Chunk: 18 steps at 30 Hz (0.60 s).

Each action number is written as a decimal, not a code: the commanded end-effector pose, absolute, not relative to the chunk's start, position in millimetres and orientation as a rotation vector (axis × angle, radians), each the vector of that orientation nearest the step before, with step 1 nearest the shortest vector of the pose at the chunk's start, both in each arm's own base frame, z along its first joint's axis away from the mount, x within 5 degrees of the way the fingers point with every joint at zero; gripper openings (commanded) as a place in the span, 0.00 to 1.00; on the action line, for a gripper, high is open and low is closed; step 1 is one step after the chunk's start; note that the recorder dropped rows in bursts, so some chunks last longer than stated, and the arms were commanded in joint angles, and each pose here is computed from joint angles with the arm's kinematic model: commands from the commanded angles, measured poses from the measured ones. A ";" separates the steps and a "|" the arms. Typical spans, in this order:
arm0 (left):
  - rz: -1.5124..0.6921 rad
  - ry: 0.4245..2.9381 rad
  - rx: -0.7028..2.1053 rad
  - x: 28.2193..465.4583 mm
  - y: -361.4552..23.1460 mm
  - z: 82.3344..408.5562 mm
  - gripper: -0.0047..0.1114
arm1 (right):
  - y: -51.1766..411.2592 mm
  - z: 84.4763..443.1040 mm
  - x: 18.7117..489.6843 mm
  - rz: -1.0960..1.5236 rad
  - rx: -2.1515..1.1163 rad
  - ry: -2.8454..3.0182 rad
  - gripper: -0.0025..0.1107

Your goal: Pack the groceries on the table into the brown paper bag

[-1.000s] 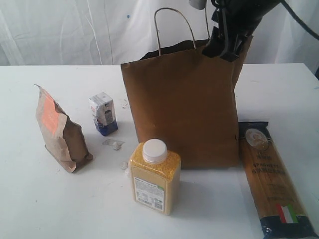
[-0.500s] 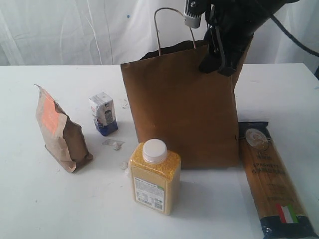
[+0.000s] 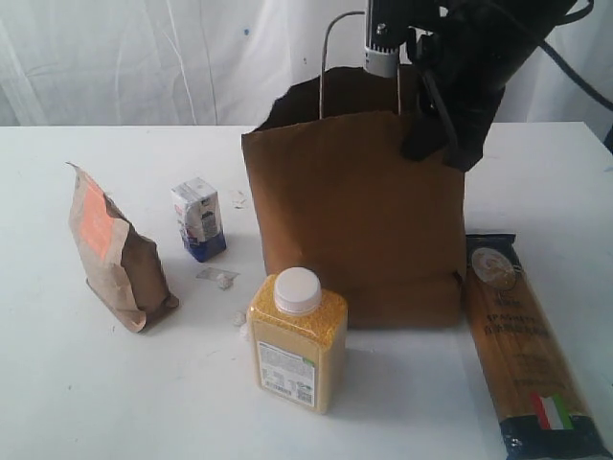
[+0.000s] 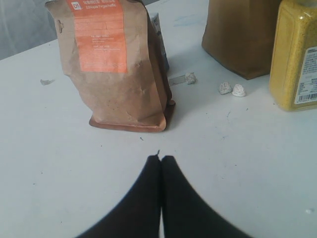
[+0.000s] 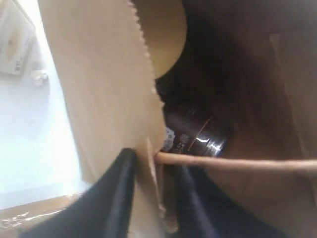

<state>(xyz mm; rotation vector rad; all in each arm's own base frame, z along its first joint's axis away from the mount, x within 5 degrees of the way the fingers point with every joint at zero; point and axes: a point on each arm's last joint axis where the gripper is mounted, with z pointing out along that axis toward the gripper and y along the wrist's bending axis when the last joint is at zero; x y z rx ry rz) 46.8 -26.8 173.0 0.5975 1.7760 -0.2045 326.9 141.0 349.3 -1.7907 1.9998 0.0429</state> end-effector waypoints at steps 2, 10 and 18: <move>-0.209 1.778 0.588 46.6 -26.7 172.0 0.04 | 133.3 368.7 312.3 0.082 -1.578 2.138 0.09; -0.209 1.778 0.588 46.6 -26.7 172.0 0.04 | 123.0 356.1 277.9 0.150 -1.451 2.299 0.02; -0.209 1.778 0.588 46.6 -26.7 172.0 0.04 | 127.3 371.7 246.5 0.140 -1.452 2.247 0.02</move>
